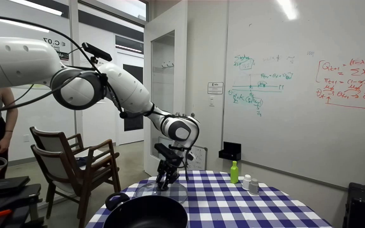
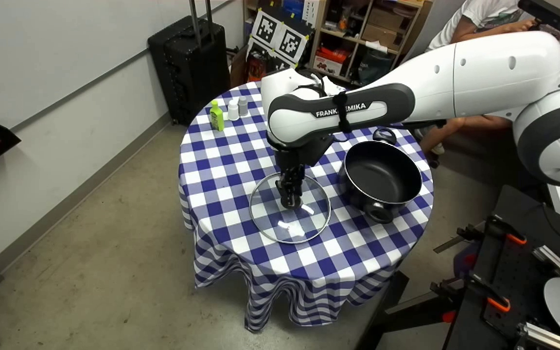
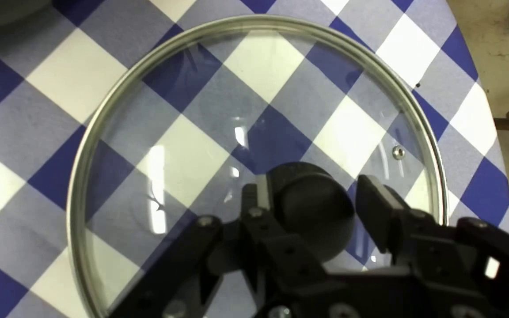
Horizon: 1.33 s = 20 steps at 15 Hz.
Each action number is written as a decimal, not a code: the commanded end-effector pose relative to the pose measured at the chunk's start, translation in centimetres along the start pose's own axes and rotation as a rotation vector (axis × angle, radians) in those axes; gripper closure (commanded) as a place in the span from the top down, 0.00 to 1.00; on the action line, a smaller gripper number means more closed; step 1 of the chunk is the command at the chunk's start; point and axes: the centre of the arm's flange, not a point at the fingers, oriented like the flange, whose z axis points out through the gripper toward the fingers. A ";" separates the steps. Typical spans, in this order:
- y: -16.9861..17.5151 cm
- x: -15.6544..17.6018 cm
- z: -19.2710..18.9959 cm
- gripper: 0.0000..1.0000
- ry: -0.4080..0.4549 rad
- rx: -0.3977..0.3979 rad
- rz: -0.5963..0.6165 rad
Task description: Remove the glass lid from the black pit and put it on the table
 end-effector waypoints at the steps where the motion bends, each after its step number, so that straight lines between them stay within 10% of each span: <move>1: -0.7 0.5 -0.6 0.84 0.001 0.053 -0.012; 4: -1.3 -1.1 -1.6 0.99 0.014 0.068 -0.014; 15: -1.0 -11.3 -14.9 1.00 0.259 0.081 0.035; 16: 0.2 -5.0 -14.2 1.00 0.223 0.054 0.062; 20: 0.2 -5.5 -14.8 1.00 0.224 0.046 0.063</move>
